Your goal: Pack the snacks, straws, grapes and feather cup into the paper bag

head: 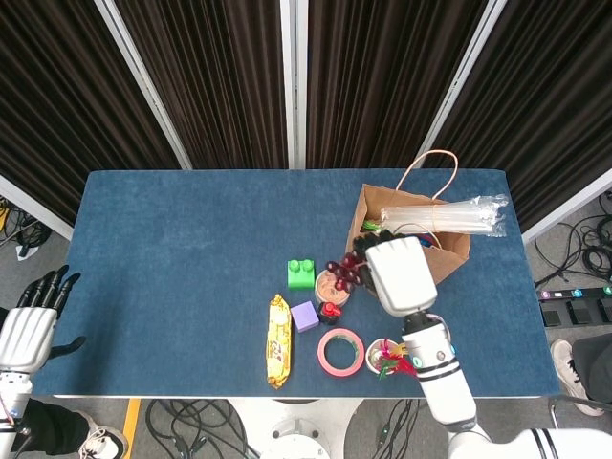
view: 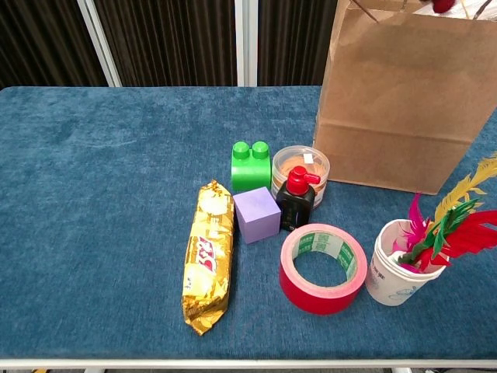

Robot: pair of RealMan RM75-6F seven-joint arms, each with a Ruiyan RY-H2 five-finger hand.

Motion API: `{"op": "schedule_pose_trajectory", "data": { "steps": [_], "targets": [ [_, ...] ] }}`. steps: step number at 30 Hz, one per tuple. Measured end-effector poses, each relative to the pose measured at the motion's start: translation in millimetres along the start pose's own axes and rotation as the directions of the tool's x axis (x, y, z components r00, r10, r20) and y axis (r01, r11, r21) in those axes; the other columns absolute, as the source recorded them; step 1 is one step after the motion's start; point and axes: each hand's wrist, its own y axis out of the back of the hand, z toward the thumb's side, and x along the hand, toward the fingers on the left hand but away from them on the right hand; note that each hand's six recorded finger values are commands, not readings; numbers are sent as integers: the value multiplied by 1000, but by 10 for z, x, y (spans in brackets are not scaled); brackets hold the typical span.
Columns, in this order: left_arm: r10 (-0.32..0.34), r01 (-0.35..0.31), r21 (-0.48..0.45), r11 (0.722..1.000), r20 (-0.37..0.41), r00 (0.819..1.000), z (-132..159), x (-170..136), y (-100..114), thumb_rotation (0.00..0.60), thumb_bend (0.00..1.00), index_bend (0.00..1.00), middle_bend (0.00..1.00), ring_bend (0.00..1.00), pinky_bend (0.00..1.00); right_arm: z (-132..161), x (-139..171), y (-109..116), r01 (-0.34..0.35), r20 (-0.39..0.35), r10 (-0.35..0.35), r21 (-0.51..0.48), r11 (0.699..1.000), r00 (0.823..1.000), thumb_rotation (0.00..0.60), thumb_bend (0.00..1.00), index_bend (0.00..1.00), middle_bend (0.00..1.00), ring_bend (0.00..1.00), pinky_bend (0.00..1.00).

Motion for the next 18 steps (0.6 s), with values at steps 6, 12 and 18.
{"op": "schedule_pose_trajectory", "data": {
  "steps": [6,12,18],
  "targets": [
    [3,-3,0,1000,-1,1000,-6,5,20,600,89,102,87,0,143,160,-227,314,126,3,-126,60,990,992,600,425,685,587,520,703],
    [2,-2,-3,1000,-7,1000,-25,12,21,600,89,102,87,0,143,-5,-405,442,227,52,-241,195,954,969,600,425,685,587,520,704],
    [-2,2,-2,1000,-5,1000,-20,12,-1,600,89,102,87,0,143,-309,-512,470,260,87,-306,340,904,948,600,426,685,586,521,703]
  ]
}}
